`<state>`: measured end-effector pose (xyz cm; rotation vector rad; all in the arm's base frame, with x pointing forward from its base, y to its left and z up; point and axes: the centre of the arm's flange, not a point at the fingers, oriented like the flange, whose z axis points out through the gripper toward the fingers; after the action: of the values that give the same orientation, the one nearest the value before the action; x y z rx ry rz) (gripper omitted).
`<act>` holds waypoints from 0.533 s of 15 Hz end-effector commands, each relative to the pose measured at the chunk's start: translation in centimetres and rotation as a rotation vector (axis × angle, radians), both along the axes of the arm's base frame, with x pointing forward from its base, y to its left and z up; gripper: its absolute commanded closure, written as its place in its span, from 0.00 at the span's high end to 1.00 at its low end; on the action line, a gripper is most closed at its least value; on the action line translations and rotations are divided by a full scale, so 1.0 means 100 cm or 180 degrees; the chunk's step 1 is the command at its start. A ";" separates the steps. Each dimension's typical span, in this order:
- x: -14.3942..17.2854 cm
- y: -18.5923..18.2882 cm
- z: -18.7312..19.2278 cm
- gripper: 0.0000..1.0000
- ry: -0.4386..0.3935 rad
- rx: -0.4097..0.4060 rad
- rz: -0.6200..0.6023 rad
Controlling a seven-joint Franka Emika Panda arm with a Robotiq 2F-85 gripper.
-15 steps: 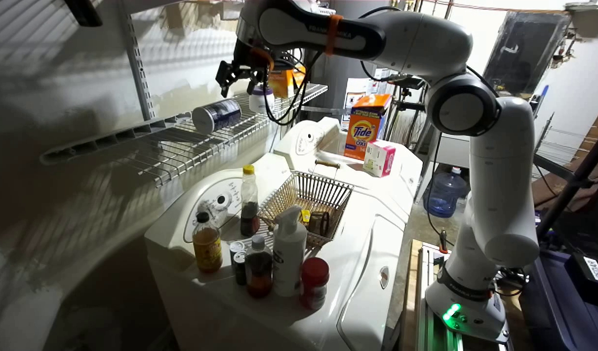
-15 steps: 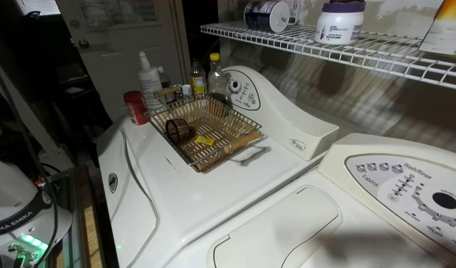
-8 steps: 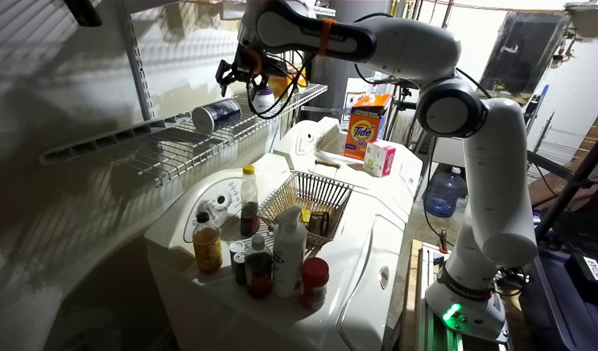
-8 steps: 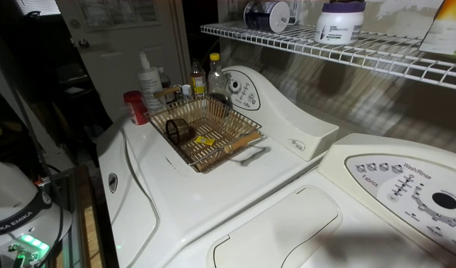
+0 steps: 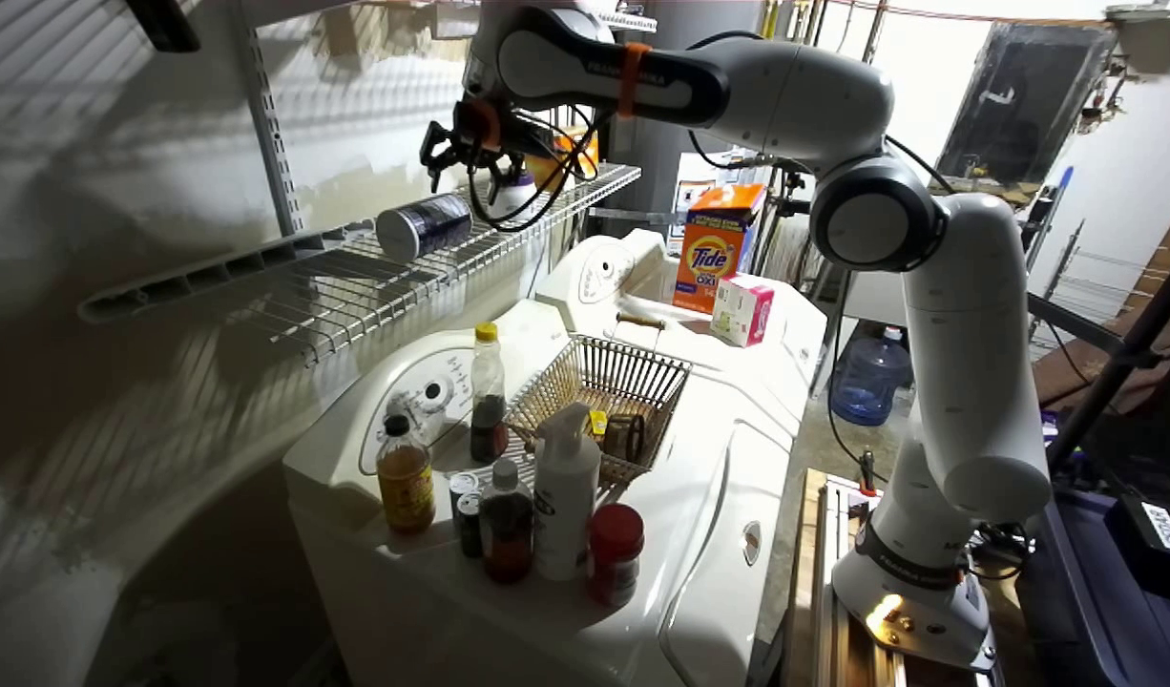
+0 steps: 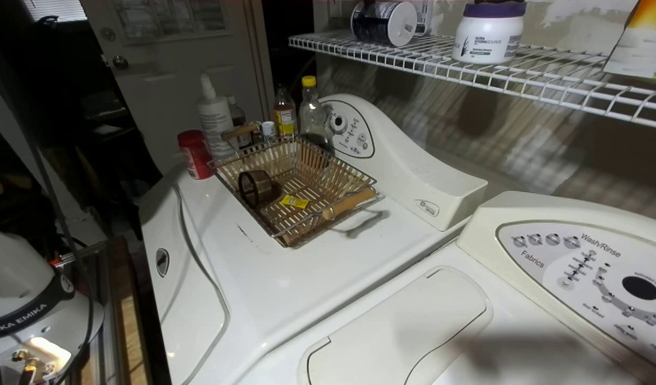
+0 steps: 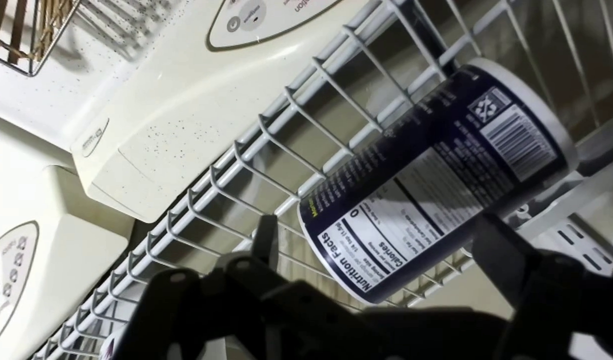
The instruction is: Flip the blue can twice
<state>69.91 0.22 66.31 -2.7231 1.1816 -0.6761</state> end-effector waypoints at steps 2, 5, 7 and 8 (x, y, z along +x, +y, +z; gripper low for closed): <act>0.014 0.003 -0.001 1.00 -0.0470 0.0249 -0.0325; 0.023 0.003 -0.006 1.00 -0.0546 0.0359 -0.0576; 0.023 0.001 -0.012 1.00 -0.0451 0.0400 -0.0740; 0.023 0.000 -0.014 1.00 -0.0424 0.0416 -0.0822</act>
<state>72.14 0.29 65.49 -2.4615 1.3883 -0.7945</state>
